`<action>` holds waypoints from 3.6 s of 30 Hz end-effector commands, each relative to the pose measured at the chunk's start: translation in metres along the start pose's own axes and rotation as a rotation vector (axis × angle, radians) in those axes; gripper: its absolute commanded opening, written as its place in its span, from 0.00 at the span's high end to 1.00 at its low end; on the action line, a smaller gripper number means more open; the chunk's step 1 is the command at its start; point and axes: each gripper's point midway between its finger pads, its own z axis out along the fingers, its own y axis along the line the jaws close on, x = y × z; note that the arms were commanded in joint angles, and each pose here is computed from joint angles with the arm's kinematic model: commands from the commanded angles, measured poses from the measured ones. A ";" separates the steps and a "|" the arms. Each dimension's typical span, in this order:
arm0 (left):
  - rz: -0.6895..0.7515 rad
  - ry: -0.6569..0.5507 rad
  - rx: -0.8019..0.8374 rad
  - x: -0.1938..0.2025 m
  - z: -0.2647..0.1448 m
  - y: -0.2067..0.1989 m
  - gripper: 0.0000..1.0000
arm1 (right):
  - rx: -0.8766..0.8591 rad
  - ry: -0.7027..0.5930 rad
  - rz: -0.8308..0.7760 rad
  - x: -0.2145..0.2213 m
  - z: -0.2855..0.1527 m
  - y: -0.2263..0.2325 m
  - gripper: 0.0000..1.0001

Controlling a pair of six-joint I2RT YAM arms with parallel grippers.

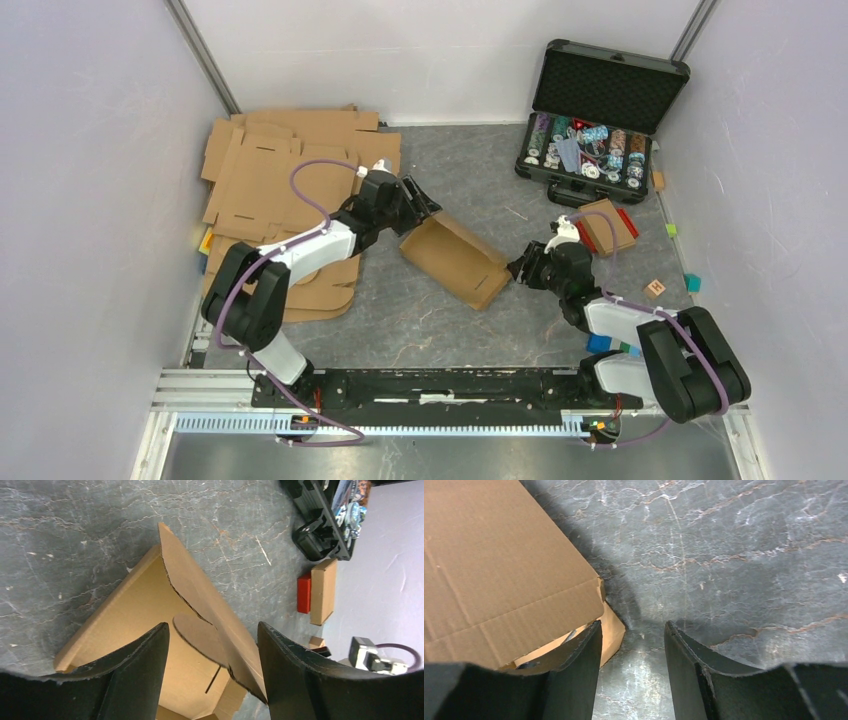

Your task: Fold the paper box

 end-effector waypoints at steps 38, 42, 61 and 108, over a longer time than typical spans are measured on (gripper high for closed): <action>0.241 -0.069 0.100 -0.004 -0.004 0.002 0.14 | -0.114 -0.014 -0.007 -0.022 0.023 0.031 0.48; 0.211 -0.081 0.109 -0.003 -0.009 -0.002 0.17 | -0.088 -0.034 -0.003 -0.028 0.028 0.027 0.52; 0.133 -0.225 0.092 0.005 -0.045 -0.011 0.33 | -0.317 0.093 -0.096 -0.041 0.076 0.076 0.46; 0.056 -0.368 -0.108 -0.020 -0.077 0.027 0.10 | -0.258 0.123 -0.308 -0.003 0.044 0.092 0.91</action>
